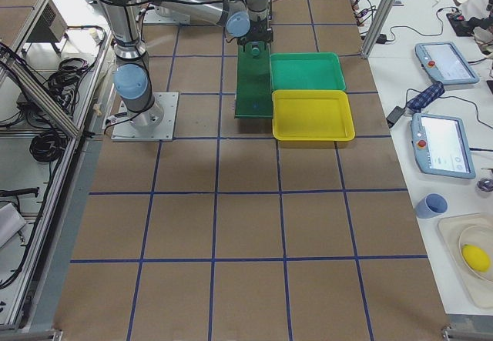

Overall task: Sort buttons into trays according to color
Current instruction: 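Grasp green button with right gripper while left grasps orange cylinder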

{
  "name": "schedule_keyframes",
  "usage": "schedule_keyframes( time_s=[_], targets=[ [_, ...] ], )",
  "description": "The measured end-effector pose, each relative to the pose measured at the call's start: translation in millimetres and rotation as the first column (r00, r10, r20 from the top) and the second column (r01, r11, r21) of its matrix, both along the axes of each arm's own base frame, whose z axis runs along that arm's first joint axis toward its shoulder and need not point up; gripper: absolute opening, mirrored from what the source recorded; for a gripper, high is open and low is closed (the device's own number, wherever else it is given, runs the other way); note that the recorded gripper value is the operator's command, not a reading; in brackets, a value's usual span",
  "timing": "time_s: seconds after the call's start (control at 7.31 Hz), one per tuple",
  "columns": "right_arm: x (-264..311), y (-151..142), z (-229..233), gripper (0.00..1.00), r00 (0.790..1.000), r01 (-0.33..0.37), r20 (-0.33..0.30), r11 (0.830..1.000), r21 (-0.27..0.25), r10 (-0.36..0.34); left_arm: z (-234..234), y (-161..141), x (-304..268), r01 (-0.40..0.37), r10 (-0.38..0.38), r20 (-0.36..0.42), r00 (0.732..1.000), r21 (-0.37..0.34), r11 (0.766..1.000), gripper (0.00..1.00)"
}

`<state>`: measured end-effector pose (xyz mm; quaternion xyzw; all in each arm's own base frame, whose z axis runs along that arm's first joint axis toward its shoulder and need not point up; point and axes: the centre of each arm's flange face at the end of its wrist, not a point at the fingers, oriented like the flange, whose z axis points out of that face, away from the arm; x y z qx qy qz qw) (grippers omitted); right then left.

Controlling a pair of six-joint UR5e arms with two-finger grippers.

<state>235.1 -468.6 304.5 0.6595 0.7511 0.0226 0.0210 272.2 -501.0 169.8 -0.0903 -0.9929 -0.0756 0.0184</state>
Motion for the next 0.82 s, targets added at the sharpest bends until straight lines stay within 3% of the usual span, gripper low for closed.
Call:
schedule_keyframes(
  time_s=[0.82],
  targets=[
    [20,2,-28,1.00,0.999,-0.033,0.005,0.999,0.031,0.033,37,-6,-34,0.055,-0.055,0.004,0.998,-0.003,0.998,0.00]
  ],
)
